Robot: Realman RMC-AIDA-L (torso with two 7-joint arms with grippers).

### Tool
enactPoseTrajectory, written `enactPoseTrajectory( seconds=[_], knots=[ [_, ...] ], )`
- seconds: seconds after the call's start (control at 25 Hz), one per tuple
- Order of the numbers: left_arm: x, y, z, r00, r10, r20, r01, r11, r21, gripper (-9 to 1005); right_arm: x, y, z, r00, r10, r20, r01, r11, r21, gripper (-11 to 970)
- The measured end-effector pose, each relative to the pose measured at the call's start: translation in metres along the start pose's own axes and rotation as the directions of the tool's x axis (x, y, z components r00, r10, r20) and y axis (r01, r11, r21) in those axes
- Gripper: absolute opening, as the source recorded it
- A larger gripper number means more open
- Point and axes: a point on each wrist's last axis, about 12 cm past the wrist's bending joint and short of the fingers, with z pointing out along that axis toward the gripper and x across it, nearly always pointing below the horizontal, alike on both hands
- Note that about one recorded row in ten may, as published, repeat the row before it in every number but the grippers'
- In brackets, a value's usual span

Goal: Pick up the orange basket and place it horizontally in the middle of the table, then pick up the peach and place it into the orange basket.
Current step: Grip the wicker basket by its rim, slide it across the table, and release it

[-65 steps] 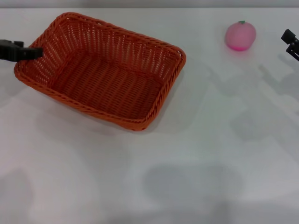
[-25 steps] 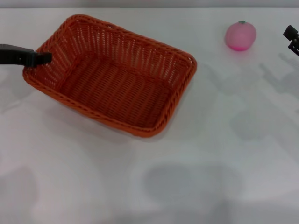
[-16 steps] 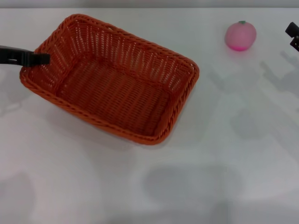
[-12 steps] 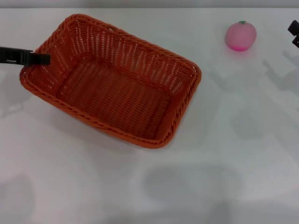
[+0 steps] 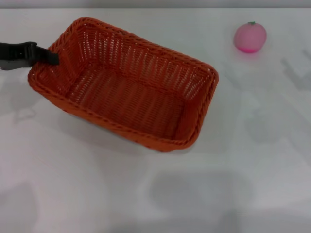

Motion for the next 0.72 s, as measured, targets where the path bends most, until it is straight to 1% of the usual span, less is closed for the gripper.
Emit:
enactPoseTrajectory(
  seconds=[0.04, 0.2, 0.36, 0.44, 0.48, 0.72],
  knots=[
    [0.000, -0.001, 0.001, 0.999, -0.033, -0.001, 0.033, 0.999, 0.004, 171, 0.000, 0.000, 0.000, 1.000, -0.002, 0.000, 0.002, 1.000, -0.001, 741],
    [0.003, -0.005, 0.006, 0.993, -0.117, -0.012, 0.117, 0.993, 0.018, 171, -0.001, -0.002, 0.002, 1.000, -0.010, -0.005, 0.010, 1.000, -0.005, 741],
    [0.005, -0.009, 0.010, 0.982, -0.185, -0.032, 0.186, 0.982, 0.027, 171, -0.003, -0.003, 0.005, 1.000, -0.013, -0.001, 0.013, 1.000, -0.006, 741],
    [0.006, -0.010, 0.011, 0.979, -0.198, -0.036, 0.199, 0.980, 0.027, 172, -0.003, -0.003, 0.005, 1.000, -0.014, -0.002, 0.014, 1.000, -0.008, 741],
    [0.008, -0.013, 0.016, 0.972, -0.229, -0.053, 0.231, 0.973, 0.025, 172, -0.003, -0.003, 0.005, 1.000, -0.015, -0.002, 0.014, 1.000, -0.008, 741],
    [0.012, -0.021, 0.028, 0.962, -0.256, -0.090, 0.258, 0.966, 0.006, 172, -0.003, -0.005, 0.000, 1.000, -0.015, -0.006, 0.015, 1.000, -0.002, 740]
  ],
)
